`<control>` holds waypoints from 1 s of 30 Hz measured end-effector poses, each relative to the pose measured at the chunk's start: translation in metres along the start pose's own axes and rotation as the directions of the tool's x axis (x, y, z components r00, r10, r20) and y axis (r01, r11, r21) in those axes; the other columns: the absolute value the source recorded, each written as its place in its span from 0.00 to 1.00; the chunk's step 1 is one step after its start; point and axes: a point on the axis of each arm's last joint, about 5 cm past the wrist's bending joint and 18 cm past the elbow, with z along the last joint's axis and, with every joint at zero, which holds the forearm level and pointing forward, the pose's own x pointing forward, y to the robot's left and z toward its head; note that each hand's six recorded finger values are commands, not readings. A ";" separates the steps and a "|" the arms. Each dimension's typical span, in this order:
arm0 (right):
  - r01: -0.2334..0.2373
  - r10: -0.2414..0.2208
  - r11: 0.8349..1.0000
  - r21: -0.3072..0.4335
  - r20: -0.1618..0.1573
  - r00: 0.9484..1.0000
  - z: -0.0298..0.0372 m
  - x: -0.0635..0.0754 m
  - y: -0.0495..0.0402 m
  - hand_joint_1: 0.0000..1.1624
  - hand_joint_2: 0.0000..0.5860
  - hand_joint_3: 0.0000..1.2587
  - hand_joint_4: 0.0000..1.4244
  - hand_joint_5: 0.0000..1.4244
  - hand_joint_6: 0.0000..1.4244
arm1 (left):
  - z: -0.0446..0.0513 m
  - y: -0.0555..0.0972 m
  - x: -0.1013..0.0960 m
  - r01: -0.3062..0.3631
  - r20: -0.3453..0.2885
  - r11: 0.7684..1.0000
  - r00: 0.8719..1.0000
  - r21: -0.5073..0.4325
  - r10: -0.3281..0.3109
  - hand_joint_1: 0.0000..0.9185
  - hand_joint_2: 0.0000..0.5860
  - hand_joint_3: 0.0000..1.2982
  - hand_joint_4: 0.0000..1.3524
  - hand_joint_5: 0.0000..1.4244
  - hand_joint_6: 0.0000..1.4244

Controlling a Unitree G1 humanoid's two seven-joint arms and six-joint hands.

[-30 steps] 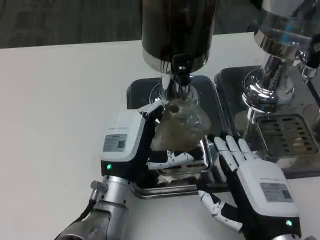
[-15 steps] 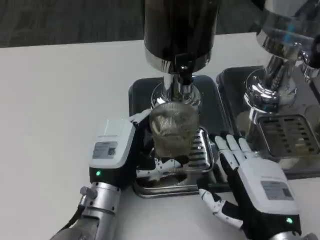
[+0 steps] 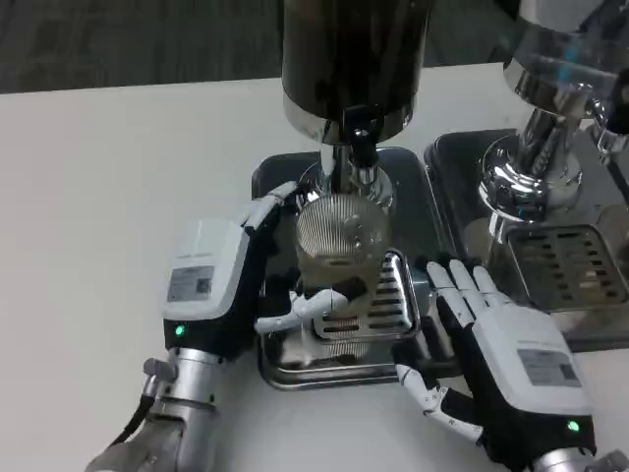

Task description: Grasp the cup under the faucet to collect the drink, then remove the cup.

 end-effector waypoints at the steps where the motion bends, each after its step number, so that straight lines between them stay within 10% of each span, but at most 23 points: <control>1: 0.004 -0.004 1.000 -0.002 -0.002 1.000 -0.0006 0.000 -0.0004 0.25 0.74 0.04 0.00 0.00 0.09 | -0.0009 0.002 0.000 -0.010 0.003 1.000 1.000 -0.005 0.010 0.00 0.01 0.12 0.12 0.28 0.26; 15: 0.046 -0.046 0.999 -0.025 -0.011 0.999 -0.0072 0.005 -0.0022 0.25 0.74 0.03 0.00 0.00 0.02 | -0.0099 0.037 -0.002 -0.168 -0.014 0.973 0.986 -0.161 0.168 0.00 0.04 0.01 0.02 0.20 0.13; 30: 0.086 -0.086 0.996 -0.017 -0.010 0.996 -0.0025 0.009 0.0018 0.24 0.70 0.00 0.00 0.00 0.02 | -0.0066 0.084 -0.005 -0.095 0.116 0.886 0.980 -0.455 0.164 0.00 0.13 0.00 0.00 0.11 0.07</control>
